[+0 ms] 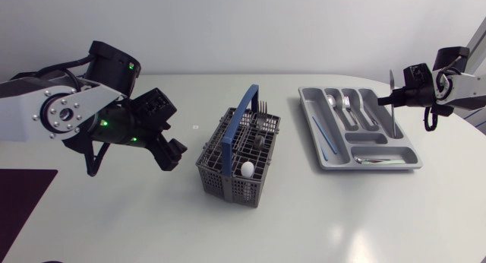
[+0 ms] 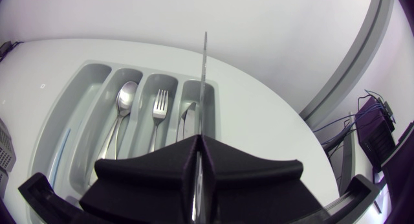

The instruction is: Unload the cutlery basket into the drawer organizer.

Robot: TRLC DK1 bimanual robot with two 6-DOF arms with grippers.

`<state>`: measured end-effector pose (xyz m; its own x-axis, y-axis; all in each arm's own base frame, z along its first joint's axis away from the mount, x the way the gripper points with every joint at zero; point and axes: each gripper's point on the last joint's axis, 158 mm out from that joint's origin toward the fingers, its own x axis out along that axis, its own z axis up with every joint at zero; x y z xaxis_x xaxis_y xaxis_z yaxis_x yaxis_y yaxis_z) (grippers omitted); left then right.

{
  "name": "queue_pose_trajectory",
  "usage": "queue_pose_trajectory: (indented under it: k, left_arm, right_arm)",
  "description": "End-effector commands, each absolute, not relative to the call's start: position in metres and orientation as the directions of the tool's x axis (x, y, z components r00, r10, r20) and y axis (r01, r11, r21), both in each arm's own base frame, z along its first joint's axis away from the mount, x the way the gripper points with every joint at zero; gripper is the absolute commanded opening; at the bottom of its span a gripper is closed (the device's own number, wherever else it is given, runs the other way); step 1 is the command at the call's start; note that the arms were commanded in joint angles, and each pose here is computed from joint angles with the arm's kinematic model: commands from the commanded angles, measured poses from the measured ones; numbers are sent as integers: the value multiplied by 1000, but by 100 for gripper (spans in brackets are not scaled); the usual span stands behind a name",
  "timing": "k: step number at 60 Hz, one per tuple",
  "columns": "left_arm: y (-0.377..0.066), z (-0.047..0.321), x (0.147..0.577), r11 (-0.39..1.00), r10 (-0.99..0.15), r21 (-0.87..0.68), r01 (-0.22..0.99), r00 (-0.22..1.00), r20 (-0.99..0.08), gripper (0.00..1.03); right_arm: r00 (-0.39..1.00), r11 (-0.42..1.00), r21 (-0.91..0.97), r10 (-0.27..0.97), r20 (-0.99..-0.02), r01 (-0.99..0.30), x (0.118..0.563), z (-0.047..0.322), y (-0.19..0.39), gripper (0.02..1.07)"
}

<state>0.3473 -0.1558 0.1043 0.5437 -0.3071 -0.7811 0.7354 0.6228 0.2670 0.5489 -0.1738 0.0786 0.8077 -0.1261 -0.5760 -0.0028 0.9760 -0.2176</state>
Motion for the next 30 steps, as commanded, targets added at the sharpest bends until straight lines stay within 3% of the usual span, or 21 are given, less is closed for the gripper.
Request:
queue_pose_trajectory:
  k: [1,30]
  left_arm:
    - [-154,99,341,617,-308,264,741,536,-786,98]
    - [-151,97,339,619,-304,263,740,534,-789,98]
  right_arm:
    - [759,980,-198,-128,-639,-2,537,42,-176,8]
    - [741,974,-227,-168,-650,22,543,16,-182,8]
